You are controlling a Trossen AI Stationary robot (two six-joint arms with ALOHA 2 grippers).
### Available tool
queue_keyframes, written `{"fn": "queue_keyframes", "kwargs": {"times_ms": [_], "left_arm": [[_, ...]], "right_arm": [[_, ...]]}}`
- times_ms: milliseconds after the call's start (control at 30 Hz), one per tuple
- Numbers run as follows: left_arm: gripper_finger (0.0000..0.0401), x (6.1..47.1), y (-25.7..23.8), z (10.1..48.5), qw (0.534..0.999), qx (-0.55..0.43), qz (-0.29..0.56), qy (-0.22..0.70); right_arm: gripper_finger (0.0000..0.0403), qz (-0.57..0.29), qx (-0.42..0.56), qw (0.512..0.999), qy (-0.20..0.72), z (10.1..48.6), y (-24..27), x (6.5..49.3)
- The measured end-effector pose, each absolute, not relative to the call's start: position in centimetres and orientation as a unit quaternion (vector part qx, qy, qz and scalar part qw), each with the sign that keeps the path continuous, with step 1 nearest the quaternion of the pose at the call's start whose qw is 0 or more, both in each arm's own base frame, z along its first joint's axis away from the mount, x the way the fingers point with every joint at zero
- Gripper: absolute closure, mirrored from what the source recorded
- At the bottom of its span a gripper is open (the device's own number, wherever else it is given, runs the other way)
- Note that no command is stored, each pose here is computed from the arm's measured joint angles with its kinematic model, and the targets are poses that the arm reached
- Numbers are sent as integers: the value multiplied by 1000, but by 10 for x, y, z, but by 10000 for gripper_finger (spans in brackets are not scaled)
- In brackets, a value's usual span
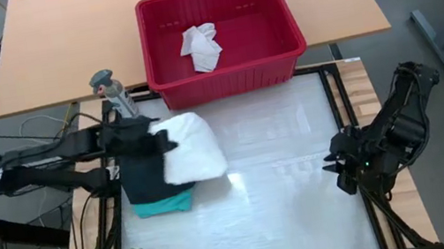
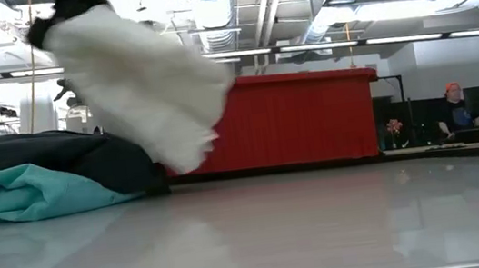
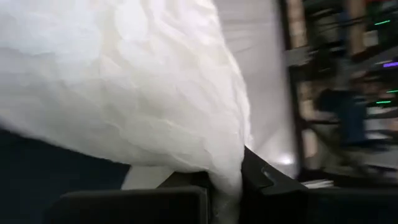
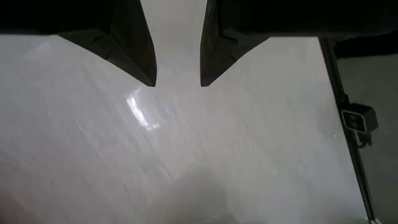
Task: Fold laundry
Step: Stack the folded white dress on top of the folded black shorts
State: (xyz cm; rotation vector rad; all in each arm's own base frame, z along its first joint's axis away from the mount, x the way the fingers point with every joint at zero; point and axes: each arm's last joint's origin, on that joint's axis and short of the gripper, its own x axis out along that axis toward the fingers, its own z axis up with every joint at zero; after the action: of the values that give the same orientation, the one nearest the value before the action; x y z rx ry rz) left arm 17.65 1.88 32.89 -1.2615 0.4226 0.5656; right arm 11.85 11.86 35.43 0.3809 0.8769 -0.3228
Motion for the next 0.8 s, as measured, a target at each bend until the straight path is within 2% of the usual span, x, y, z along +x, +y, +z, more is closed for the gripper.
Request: {"fn": "queue_keyframes", "kwargs": {"times_ms": [233, 367, 567, 667, 800], "left_arm": [[386, 126, 13, 311, 676, -562, 359, 315], [386, 106, 11, 310, 659, -560, 376, 334], [381, 89, 12, 308, 640, -547, 437, 316], [362, 88, 13, 308, 651, -526, 442, 325], [311, 86, 13, 307, 658, -504, 444, 340]], "right_arm": [[253, -151, 198, 879, 406, 356, 120, 121], [253, -156, 207, 878, 403, 356, 120, 121], [253, -168, 211, 876, 400, 355, 119, 125], [253, -173, 211, 875, 400, 354, 120, 129], [253, -167, 202, 878, 400, 352, 123, 134]]}}
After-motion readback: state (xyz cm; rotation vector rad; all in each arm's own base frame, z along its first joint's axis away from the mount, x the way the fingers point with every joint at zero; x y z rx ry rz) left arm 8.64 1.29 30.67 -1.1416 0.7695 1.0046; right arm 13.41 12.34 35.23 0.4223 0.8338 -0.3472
